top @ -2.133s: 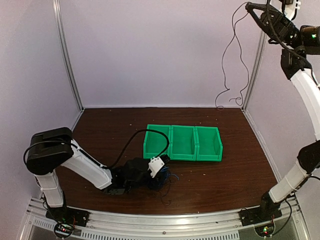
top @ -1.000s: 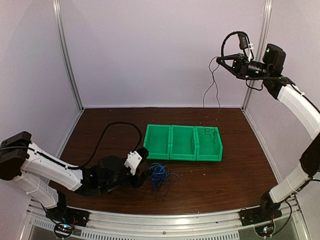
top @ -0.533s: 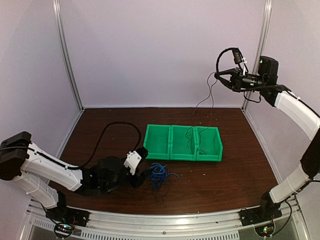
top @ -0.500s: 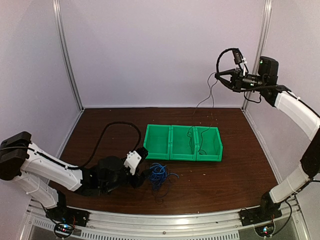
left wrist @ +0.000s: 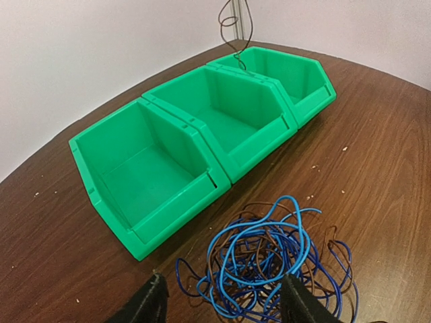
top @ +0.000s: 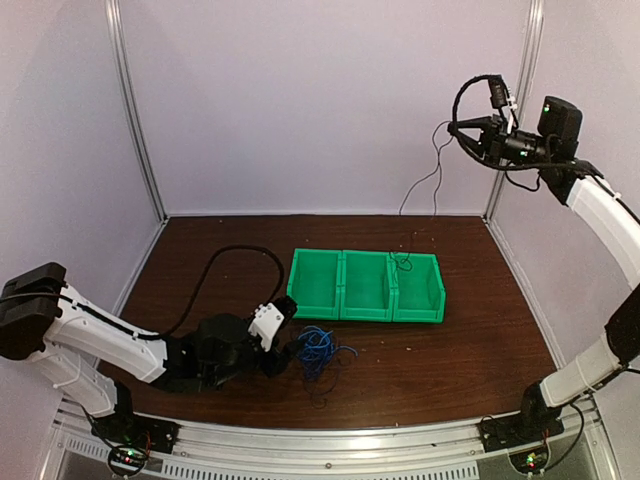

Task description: Untangle the cables

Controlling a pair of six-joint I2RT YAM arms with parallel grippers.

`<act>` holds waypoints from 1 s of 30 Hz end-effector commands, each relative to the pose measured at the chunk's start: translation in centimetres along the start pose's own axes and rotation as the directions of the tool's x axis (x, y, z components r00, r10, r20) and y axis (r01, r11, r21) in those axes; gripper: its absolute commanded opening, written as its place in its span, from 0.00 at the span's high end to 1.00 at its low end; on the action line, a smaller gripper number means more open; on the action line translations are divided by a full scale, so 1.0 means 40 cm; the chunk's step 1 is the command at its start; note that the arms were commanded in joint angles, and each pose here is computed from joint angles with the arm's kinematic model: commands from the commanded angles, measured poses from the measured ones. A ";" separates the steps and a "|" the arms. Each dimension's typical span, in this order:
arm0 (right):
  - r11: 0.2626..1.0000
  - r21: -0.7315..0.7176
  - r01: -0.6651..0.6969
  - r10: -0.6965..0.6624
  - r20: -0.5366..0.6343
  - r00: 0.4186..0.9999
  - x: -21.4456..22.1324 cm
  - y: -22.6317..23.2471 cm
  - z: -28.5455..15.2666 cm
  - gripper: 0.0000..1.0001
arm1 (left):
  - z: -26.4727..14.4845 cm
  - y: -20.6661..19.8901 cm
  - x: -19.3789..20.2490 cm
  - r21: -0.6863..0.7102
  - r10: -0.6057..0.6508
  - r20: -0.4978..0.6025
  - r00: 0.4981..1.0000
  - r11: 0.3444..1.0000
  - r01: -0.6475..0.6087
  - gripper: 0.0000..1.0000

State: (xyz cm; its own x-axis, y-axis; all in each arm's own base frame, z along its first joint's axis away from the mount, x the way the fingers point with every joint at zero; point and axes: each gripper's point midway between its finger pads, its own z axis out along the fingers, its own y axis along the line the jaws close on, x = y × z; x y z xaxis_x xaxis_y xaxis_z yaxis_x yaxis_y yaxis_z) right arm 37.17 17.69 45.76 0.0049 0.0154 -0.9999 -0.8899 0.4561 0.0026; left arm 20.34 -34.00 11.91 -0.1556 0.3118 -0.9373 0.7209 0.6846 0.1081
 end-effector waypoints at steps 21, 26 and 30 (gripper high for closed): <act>0.999 0.039 -0.029 0.029 -0.004 1.000 0.087 -0.025 -0.031 1.00 | 0.007 -0.010 -0.006 0.013 -0.030 0.023 0.999 0.999 0.029 0.42; 0.997 0.053 -0.055 0.057 -0.054 0.997 0.168 -0.062 -0.015 1.00 | 0.007 -0.009 -0.003 0.011 -0.031 0.019 0.999 0.999 0.031 0.42; 0.996 0.070 -0.046 0.054 -0.106 0.993 0.237 -0.090 -0.007 1.00 | 0.006 -0.008 0.001 0.010 -0.035 0.016 0.999 0.999 0.035 0.42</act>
State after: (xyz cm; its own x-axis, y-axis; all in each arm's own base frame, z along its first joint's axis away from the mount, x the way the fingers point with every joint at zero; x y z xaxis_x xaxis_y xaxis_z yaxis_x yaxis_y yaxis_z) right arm 38.91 16.46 38.89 -0.0891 -0.0060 -0.9960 -0.8692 0.4887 0.0748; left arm 20.34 -34.08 11.32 -0.1702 0.3135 -0.9342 0.7201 0.6867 0.0993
